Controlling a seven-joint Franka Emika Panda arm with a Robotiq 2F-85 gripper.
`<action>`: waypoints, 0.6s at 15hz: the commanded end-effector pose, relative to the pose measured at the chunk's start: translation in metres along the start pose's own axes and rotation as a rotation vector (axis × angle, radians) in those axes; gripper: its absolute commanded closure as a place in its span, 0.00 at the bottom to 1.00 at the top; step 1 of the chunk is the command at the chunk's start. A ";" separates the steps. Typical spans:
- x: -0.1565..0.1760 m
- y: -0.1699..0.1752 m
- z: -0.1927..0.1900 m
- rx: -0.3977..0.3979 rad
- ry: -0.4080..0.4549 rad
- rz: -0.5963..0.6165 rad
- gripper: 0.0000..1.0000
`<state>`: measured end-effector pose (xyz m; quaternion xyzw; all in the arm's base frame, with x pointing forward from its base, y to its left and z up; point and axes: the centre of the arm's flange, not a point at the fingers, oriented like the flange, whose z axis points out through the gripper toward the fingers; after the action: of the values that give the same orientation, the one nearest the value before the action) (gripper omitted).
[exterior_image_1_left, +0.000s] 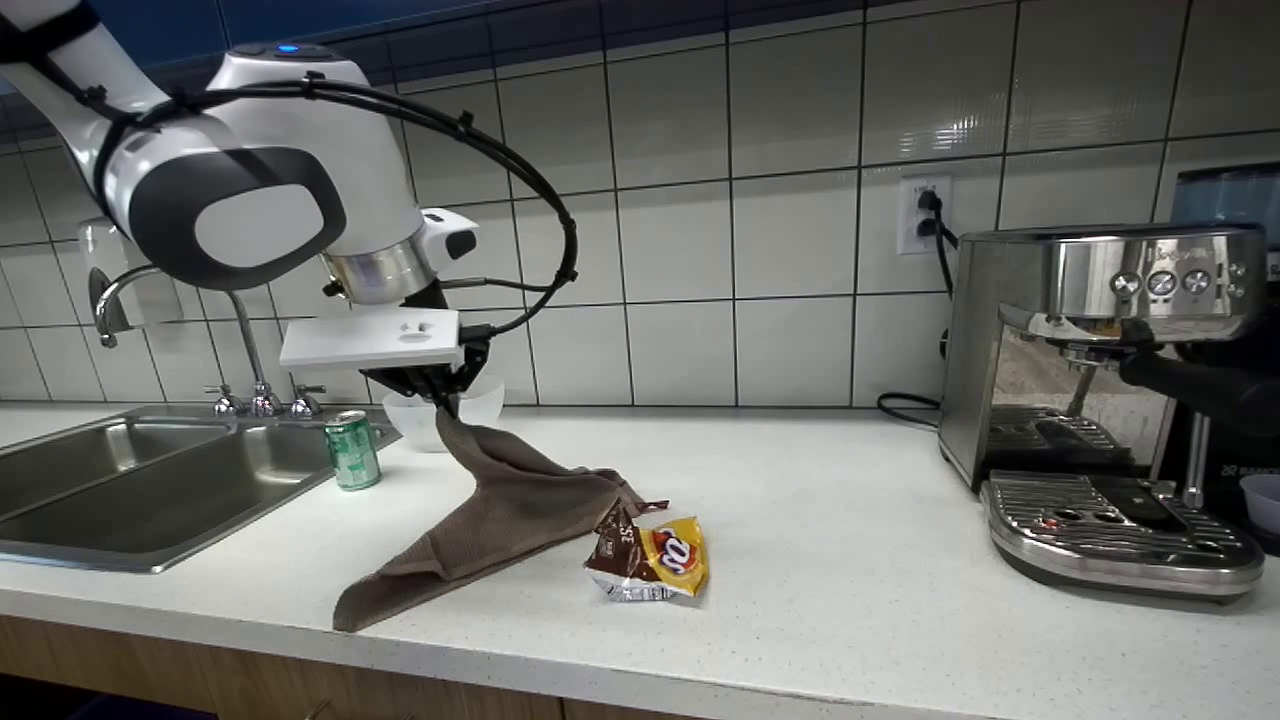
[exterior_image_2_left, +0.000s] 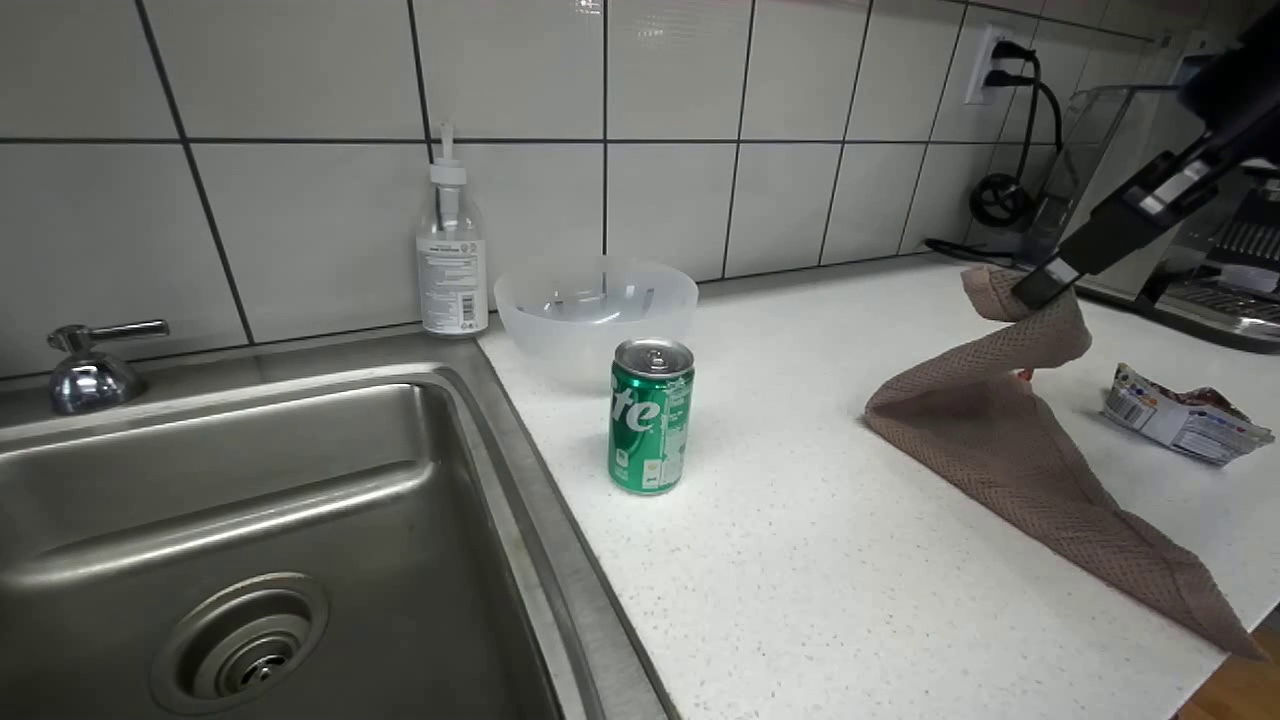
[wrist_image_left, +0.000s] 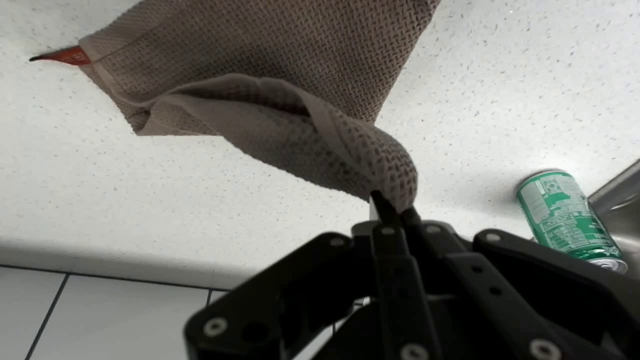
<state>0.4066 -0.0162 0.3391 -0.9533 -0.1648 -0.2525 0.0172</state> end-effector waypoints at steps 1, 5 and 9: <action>-0.034 -0.014 -0.023 0.024 -0.003 -0.042 0.99; -0.039 -0.016 -0.023 0.035 -0.014 -0.070 0.99; -0.046 -0.018 -0.023 0.047 -0.029 -0.093 0.99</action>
<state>0.4045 -0.0156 0.3340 -0.9507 -0.1994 -0.2364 0.0221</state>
